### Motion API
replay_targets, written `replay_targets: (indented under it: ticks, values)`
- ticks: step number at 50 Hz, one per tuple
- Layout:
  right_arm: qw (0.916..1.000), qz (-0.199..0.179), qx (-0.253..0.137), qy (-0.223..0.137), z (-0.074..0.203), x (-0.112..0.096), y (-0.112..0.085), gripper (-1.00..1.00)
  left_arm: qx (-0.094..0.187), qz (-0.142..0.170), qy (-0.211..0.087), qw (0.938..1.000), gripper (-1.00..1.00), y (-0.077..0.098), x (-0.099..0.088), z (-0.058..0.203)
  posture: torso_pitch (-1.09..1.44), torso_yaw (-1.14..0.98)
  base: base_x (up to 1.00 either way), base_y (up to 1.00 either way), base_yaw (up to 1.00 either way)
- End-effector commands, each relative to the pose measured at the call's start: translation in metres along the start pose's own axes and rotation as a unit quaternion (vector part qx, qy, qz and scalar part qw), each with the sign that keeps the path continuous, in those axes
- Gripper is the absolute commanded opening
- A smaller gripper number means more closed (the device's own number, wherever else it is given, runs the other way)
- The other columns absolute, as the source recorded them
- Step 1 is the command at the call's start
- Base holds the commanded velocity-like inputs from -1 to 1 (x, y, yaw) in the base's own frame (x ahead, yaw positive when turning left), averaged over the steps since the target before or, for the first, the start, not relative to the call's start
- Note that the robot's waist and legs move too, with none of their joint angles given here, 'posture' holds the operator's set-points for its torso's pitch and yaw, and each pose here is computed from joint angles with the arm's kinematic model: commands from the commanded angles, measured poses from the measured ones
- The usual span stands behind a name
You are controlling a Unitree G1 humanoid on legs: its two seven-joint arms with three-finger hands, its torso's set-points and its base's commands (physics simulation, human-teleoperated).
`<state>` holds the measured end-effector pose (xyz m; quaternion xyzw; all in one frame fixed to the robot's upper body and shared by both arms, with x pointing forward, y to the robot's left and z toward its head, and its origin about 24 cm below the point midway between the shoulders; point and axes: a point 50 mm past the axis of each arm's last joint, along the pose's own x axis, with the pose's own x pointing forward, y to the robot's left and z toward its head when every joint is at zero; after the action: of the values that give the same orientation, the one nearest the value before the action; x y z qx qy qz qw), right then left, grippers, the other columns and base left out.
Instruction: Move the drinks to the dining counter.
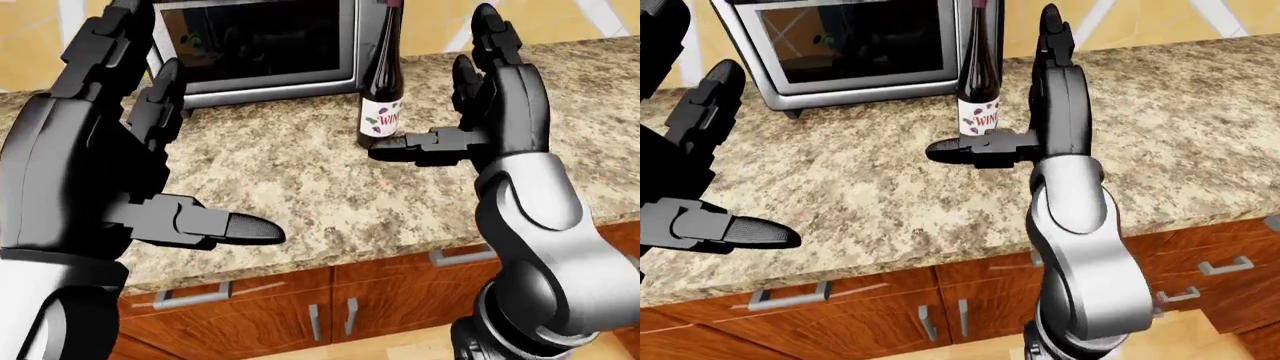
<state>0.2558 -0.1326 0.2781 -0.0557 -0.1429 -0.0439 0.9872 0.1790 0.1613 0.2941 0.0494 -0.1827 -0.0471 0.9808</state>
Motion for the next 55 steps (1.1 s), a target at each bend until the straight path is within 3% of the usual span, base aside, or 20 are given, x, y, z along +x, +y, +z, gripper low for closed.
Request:
replay_targets:
  ticks: [1,24,39,55]
  values:
    - [0.9993,-0.021,0.003,-0.031,0.010,0.002,-0.003,1.00,-0.006,0.013,-0.024,0.9996,1.00,0.003,0.000,0.007,0.00,0.00,0.00,0.00,0.00]
    - [0.9974,-0.061,-0.035,0.014,-0.008,0.062,0.029,1.00,-0.008,0.013,-0.027,0.9995,1.00,0.004,-0.001,0.006,0.00,0.00,0.00,0.00,0.00]
    - [0.9965,-0.067,-0.033,0.038,-0.016,0.089,0.047,1.00,-0.009,0.013,-0.028,0.9995,1.00,0.005,-0.002,0.009,0.00,0.00,0.00,0.00,0.00]
    - [0.9955,-0.076,-0.018,0.053,-0.030,0.102,0.056,1.00,-0.007,0.012,-0.028,0.9995,1.00,0.005,-0.001,0.009,0.00,0.00,0.00,0.00,0.00]
